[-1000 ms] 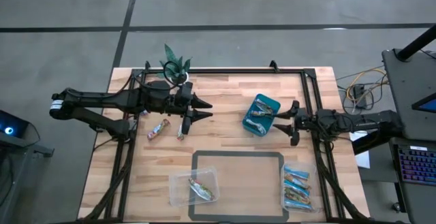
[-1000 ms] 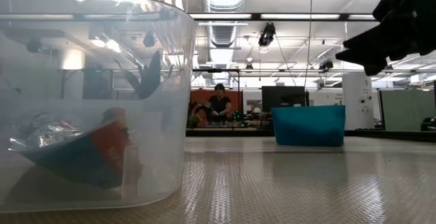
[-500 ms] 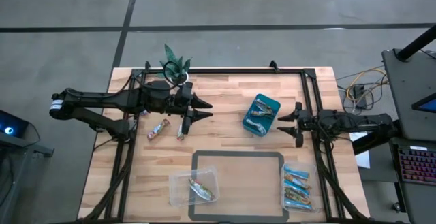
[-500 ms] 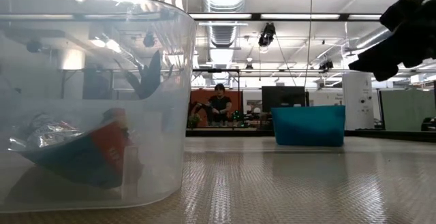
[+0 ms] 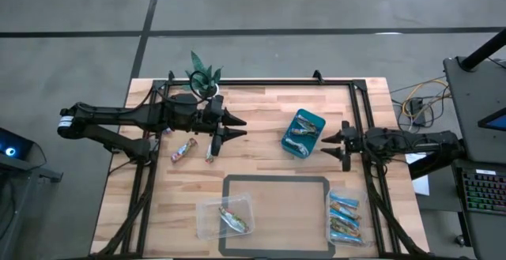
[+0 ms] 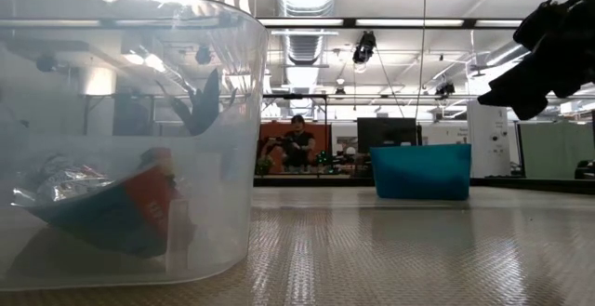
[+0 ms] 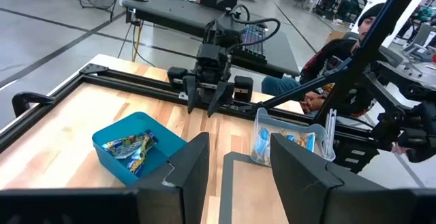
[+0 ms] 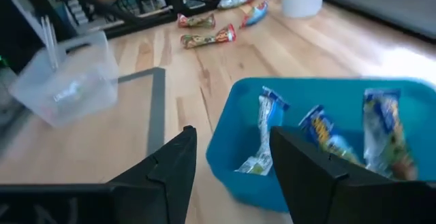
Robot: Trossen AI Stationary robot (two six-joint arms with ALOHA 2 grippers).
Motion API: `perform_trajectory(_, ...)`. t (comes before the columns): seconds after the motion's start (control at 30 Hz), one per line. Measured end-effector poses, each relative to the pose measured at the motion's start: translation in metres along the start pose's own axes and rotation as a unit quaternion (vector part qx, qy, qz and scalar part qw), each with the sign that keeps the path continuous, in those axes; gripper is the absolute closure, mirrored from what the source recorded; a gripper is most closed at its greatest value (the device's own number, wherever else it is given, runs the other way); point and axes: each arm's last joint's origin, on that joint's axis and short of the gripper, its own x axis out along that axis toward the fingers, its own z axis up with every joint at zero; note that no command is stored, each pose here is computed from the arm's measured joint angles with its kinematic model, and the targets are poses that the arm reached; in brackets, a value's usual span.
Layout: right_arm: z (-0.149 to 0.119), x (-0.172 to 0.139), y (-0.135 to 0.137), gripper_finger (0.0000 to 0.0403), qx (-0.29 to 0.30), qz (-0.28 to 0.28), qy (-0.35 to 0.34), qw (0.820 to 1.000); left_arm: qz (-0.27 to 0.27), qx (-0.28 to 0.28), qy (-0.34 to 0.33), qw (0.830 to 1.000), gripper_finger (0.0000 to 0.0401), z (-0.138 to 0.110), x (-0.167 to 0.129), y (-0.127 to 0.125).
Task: Pick and place Granola Bars by type
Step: Put the red granola bar into the left transparent bin
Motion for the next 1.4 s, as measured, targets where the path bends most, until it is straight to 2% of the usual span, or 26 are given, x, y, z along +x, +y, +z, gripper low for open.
perform_trajectory(0.13, -0.001, 0.001, 0.000, 0.0227, 0.056, -0.002, 0.006, 0.998, 0.004, 0.000, -0.001, 1.000, 0.0263, 0.000, 0.000, 0.000)
perform_trajectory(0.23, 0.000, 0.001, 0.000, 0.0227, 0.069, -0.002, 0.005, 0.998, 0.004, 0.000, -0.001, 1.000, 0.0263, 0.000, 0.000, 0.000)
perform_trajectory(0.3, 0.000, 0.001, 0.000, 0.0227, 0.053, -0.002, 0.004, 0.999, 0.004, 0.000, -0.001, 1.000, 0.0263, 0.000, 0.000, 0.000)
perform_trajectory(0.53, 0.000, 0.001, 0.000, 0.0227, -0.091, -0.002, 0.004, 0.996, 0.004, 0.000, -0.001, 1.000, 0.0263, 0.000, 0.000, 0.000)
perform_trajectory(0.7, 0.000, 0.001, 0.000, 0.0227, -0.147, -0.002, 0.005, 0.989, 0.004, 0.000, -0.001, 1.000, 0.0263, 0.000, 0.000, 0.000)
perform_trajectory(1.03, 0.000, 0.001, 0.000, 0.0227, -0.165, -0.002, 0.004, 0.986, 0.007, -0.036, 0.007, 0.999, 0.0263, -0.002, 0.001, 0.001)
perform_trajectory(1.13, 0.000, 0.001, 0.000, 0.0227, -0.165, -0.002, 0.004, 0.986, 0.032, -0.034, 0.022, 0.999, 0.0263, -0.006, 0.002, 0.003)
perform_trajectory(1.23, 0.000, 0.001, 0.000, 0.0227, -0.165, -0.002, 0.004, 0.986, 0.063, -0.018, 0.047, 0.997, 0.0263, -0.011, 0.001, 0.006)
perform_trajectory(1.4, 0.000, 0.001, 0.000, 0.0227, -0.164, -0.002, 0.004, 0.986, 0.102, 0.050, 0.110, 0.987, 0.0263, -0.023, -0.002, 0.012)
